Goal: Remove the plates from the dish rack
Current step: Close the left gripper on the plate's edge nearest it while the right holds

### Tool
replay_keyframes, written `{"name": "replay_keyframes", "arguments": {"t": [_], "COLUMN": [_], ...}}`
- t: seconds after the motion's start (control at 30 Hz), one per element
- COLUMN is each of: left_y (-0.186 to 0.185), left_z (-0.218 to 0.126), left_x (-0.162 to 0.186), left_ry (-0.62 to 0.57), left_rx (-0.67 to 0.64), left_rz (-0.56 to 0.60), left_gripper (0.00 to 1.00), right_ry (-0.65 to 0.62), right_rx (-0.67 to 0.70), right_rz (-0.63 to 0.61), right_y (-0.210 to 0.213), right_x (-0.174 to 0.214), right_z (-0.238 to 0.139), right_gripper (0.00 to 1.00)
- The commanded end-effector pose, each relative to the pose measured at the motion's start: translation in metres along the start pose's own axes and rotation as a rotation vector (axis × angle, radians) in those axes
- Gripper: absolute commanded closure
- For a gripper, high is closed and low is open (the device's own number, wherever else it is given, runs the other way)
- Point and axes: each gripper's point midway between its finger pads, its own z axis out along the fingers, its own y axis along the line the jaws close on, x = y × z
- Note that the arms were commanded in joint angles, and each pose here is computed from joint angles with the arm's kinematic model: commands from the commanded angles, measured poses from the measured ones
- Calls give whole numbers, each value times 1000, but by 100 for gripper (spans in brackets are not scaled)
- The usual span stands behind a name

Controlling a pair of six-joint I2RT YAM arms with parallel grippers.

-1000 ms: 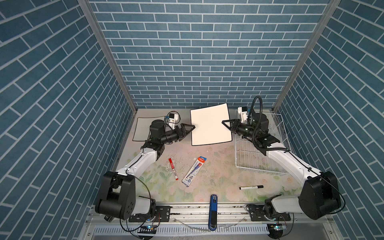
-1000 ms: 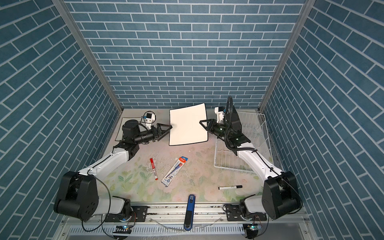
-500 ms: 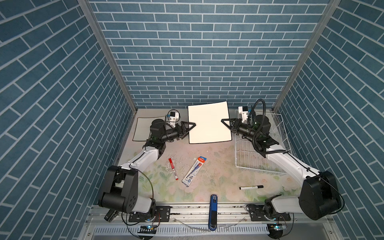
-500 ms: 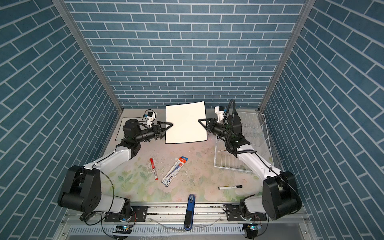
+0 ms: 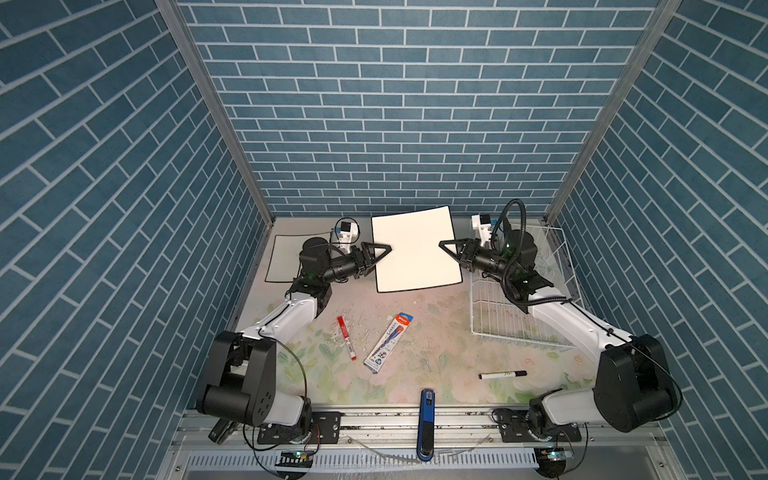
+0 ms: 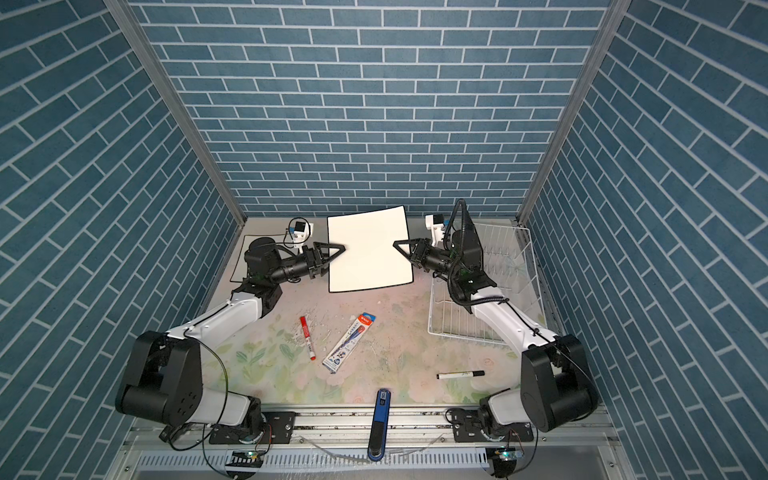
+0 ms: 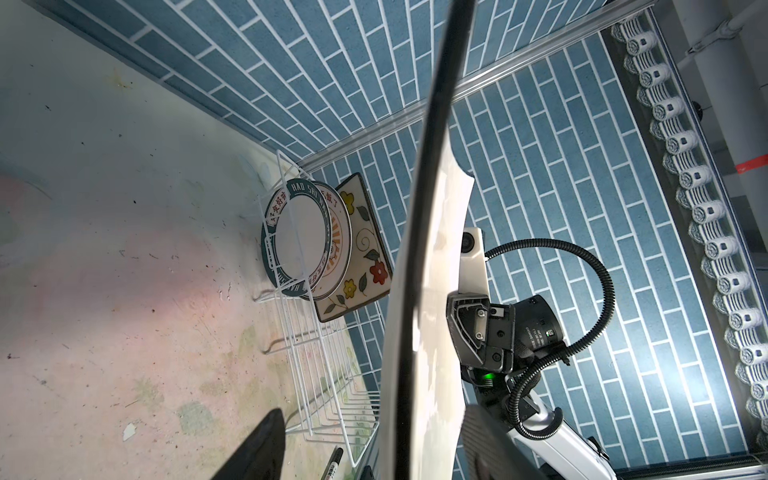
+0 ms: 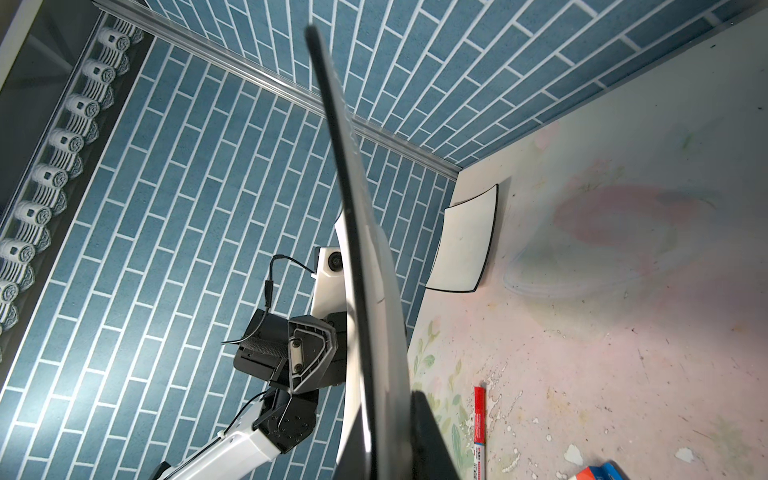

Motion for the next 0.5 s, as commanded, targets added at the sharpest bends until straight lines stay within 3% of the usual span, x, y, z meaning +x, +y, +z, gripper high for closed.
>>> {"name": "replay_keyframes", "arguments": {"t": [0.0, 0.47], "left_y": [-14, -16], "left_z": [2, 4], "left_x": [-6, -4], "left_ry": [2, 12], "left_rx": [37, 43], "left_rz": [49, 51], "left_gripper": [36, 51], "right_ry": [-20, 18], "right_rx": [-176, -222], "right_rz": [-67, -41], "right_y": [59, 63], "right_x": [-12, -10], "right_z": [-4, 10], "right_gripper": [100, 100]}}
